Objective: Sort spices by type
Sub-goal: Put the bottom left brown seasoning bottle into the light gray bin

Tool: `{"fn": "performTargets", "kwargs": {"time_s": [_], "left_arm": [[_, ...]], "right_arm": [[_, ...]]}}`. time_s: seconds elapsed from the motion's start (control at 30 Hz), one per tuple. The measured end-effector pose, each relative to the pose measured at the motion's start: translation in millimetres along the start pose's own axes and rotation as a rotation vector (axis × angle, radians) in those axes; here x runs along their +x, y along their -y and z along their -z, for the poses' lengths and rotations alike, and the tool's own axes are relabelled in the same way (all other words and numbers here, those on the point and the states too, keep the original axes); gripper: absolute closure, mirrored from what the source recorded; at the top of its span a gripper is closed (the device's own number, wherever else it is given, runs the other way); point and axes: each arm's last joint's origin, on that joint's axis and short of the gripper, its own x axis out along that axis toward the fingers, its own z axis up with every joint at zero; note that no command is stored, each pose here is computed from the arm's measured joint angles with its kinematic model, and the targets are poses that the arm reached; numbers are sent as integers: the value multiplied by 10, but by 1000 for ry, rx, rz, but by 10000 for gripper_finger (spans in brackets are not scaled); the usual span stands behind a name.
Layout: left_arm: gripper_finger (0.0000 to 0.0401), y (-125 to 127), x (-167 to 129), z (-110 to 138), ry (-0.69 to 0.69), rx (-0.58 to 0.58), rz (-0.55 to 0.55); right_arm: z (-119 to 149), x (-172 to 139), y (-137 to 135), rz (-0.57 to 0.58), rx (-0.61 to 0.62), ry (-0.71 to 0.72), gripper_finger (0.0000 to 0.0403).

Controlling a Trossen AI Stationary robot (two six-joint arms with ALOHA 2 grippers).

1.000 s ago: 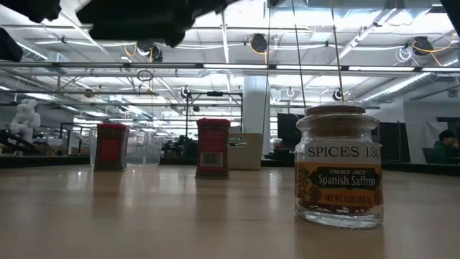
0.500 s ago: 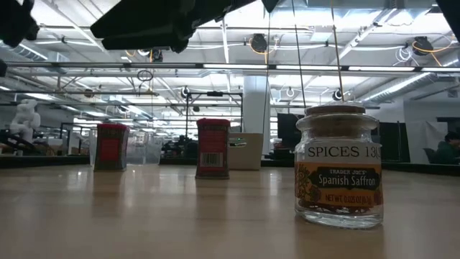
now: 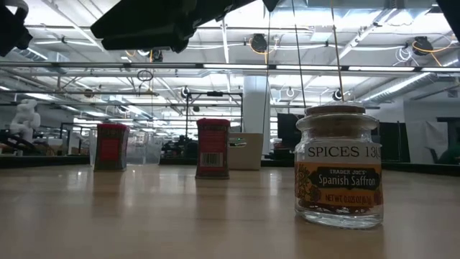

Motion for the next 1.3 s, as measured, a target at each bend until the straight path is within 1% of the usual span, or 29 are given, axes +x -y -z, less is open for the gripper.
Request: {"fn": "performTargets", "kwargs": {"time_s": [0.47, 0.57, 0.77, 0.83, 0.97, 1.03, 1.13, 1.23, 1.3], "left_arm": [[136, 19, 96, -25, -34, -4, -11], [154, 14, 97, -22, -38, 0, -15], [210, 14, 91, -22, -36, 20, -17], [216, 14, 91, -22, -36, 21, -18], [216, 14, 89, -22, -35, 22, -18], [215, 8, 79, -20, -26, 21, -25], [214, -5, 31, -13, 3, 28, -44], [214, -3, -105, -31, 45, 44, -28], [213, -48, -198, -36, 64, 45, -43]], "right_arm": [[8, 0, -2, -2, -3, -9, 202], [7, 0, -3, -2, -4, -9, 202], [8, 0, -2, -1, -4, -9, 202], [8, 0, -3, -1, -4, -9, 202], [12, -1, -4, -2, -11, -14, 202], [32, -5, -5, -4, -24, -39, 202], [93, -41, 14, -15, -30, -121, 202], [127, -105, 113, -8, -9, -182, 202], [141, -146, 182, 1, 14, -211, 202]]}}
